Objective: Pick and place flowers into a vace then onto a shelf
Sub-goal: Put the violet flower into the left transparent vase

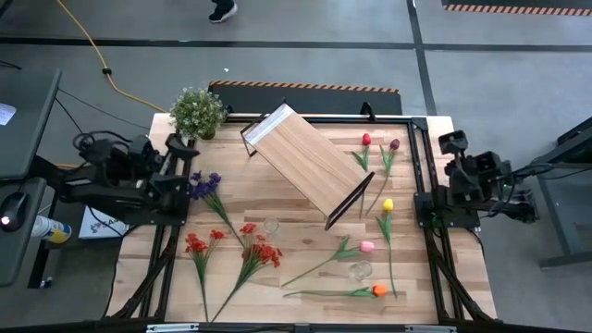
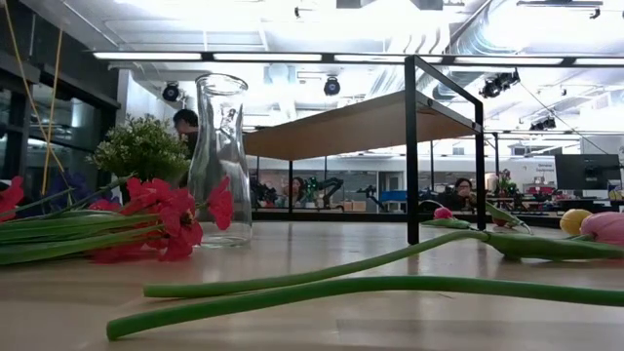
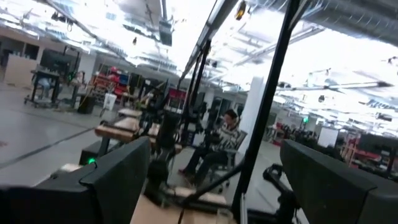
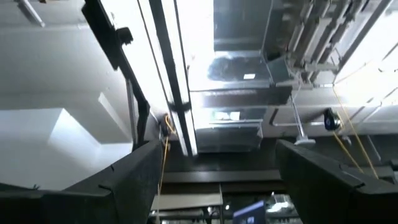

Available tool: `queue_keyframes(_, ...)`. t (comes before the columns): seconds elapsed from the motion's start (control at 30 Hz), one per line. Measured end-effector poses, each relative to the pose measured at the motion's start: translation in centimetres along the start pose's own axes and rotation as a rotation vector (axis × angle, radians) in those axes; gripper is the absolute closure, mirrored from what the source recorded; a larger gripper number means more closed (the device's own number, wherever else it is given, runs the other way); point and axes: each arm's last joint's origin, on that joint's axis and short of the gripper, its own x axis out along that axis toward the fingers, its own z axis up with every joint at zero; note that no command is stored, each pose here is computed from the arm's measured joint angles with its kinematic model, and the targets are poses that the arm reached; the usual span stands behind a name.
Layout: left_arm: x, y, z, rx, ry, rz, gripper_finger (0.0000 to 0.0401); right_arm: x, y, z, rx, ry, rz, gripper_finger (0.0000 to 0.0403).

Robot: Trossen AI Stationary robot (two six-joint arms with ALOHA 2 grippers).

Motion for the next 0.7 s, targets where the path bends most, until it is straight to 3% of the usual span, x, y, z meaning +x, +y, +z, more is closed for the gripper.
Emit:
queue_keyframes(0.17,0.2,-0.4,1.5,0.000,-0.024,0.000,0.0011,0.3,0.0,0.7,-0.053,-0.023,0.000,0.0100)
queue_keyframes(0.47,0.2,-0.4,1.8,0.001,-0.048,-0.004,0.0011,0.5,-0.2,1.5,-0.090,-0.065,-0.119,0.0100)
queue_keyframes(0.7,0.2,-0.5,1.8,0.001,-0.051,-0.005,0.0011,0.5,-0.2,1.5,-0.089,-0.065,-0.119,0.0100)
